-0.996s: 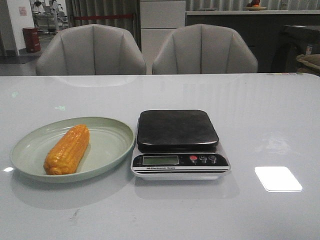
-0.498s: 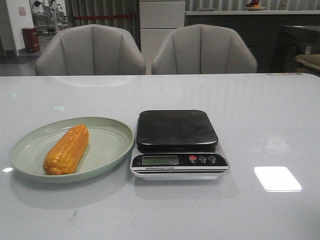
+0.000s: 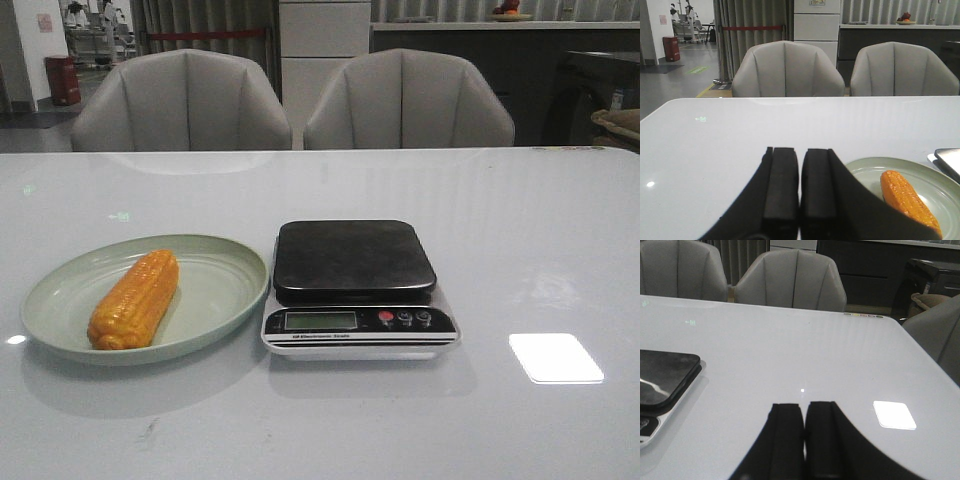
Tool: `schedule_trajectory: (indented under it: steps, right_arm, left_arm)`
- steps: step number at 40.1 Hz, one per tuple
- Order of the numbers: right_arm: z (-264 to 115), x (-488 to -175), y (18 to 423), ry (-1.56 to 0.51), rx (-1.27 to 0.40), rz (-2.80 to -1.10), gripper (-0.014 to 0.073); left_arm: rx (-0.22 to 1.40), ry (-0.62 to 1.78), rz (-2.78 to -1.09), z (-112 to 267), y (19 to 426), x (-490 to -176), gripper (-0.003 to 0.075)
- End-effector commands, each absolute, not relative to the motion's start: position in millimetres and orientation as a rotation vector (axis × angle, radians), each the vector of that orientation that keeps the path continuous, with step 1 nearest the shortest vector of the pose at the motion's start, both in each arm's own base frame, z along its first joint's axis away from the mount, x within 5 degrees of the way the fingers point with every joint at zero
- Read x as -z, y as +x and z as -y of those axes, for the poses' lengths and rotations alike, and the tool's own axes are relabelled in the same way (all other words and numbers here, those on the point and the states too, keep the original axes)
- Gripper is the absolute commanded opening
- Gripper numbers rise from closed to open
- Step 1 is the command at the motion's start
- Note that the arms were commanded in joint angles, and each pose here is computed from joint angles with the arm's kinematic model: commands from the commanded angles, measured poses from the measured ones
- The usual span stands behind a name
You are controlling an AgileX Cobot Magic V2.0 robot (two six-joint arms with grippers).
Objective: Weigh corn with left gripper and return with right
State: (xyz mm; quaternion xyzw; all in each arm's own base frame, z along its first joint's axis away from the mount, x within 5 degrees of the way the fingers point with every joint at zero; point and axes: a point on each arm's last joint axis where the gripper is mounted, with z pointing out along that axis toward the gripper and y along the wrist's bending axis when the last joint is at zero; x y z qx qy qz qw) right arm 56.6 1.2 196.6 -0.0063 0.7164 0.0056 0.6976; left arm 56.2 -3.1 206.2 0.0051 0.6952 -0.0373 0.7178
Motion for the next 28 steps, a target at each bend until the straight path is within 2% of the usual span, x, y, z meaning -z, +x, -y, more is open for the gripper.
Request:
schedule_trajectory:
  steps: [1, 28]
  right_arm:
    - [-0.4, -206.7, 54.9, 0.011, -0.025, -1.463, 0.0178]
    - [-3.3, -206.7, 54.8, -0.021, -0.074, -1.461, 0.0178]
  left_arm:
    - [0.105, 0.012, -1.445, 4.0, 53.9, -214.2, 0.0114]
    - [0.105, 0.012, -1.445, 4.0, 53.9, -214.2, 0.0114]
